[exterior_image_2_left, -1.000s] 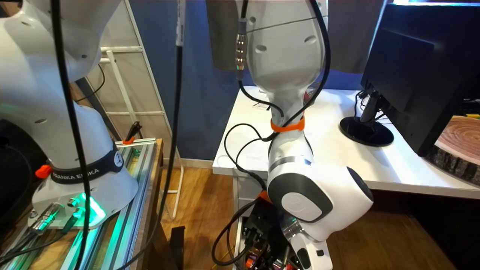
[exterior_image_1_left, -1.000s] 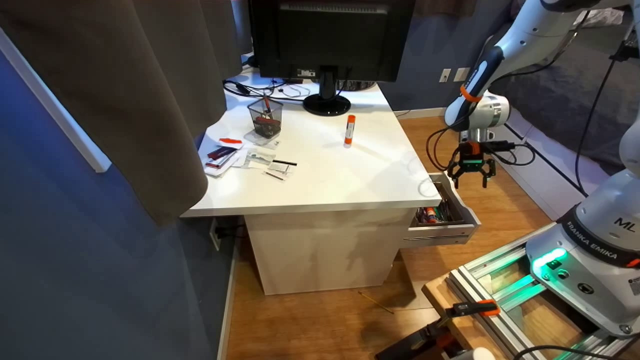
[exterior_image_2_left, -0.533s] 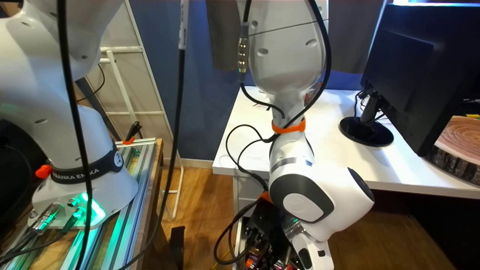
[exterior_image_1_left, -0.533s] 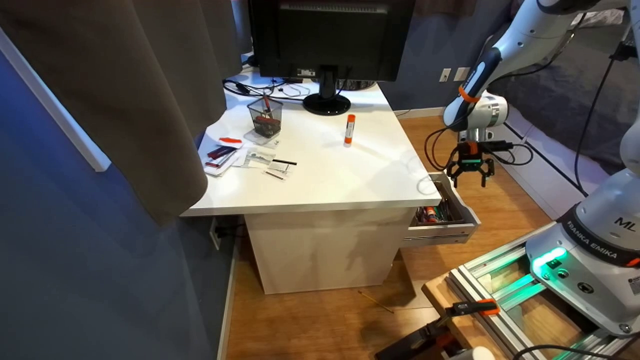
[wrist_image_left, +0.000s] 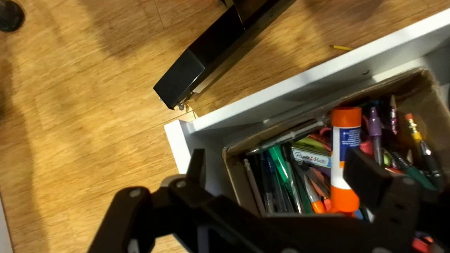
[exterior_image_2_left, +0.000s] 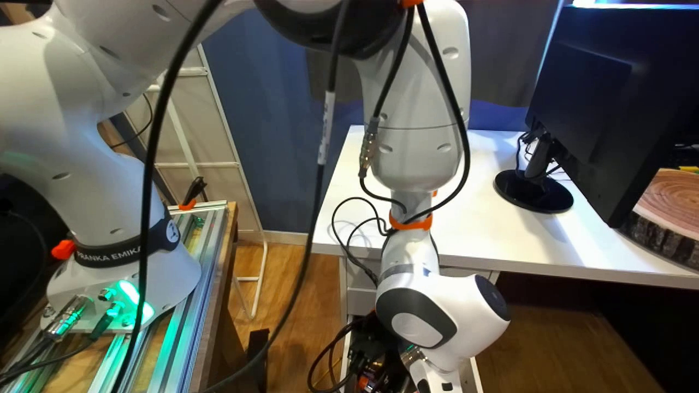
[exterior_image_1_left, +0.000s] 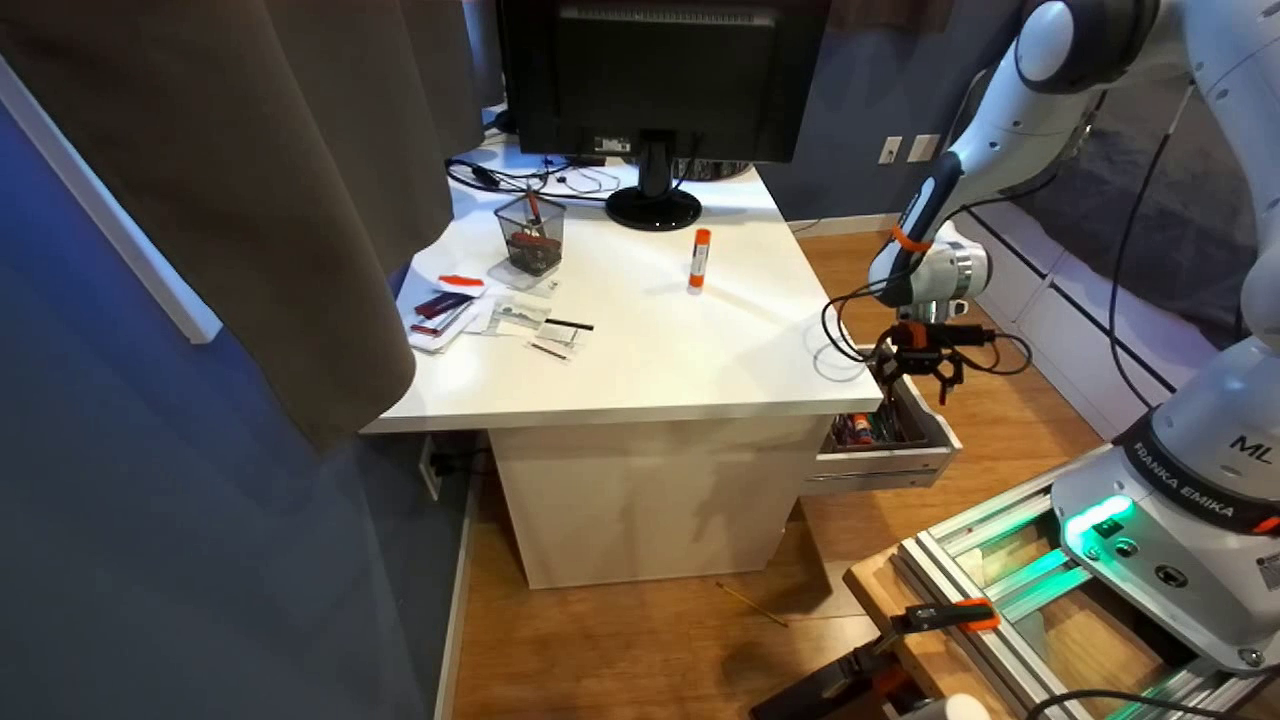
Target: Pick up the glue stick from the open drawer and put it on the table
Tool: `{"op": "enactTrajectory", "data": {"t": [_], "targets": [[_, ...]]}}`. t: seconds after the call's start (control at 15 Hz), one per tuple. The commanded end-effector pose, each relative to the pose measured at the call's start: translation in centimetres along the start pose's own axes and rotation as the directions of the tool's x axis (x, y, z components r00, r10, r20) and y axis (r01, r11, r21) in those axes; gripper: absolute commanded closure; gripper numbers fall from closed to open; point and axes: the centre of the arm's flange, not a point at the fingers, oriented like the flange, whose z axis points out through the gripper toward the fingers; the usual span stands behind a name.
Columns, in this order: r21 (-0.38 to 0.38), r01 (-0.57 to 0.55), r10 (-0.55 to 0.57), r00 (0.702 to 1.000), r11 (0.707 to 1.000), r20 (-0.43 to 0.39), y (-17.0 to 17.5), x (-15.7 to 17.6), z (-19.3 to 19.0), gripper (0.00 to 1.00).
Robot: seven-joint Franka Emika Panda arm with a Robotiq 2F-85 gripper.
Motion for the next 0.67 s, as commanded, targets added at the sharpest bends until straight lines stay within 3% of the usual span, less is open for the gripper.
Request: {"op": "enactTrajectory", "data": {"t": [0.0,0.6], "targets": [[0.044,0.006,-0.006,1.000,0.999,-0.013,-1.5,1.5,3.6,0.00],[0.203,0.117,-0.096,0.989,0.972,-0.112,-2.9,2.9,6.9,0.00]]}}
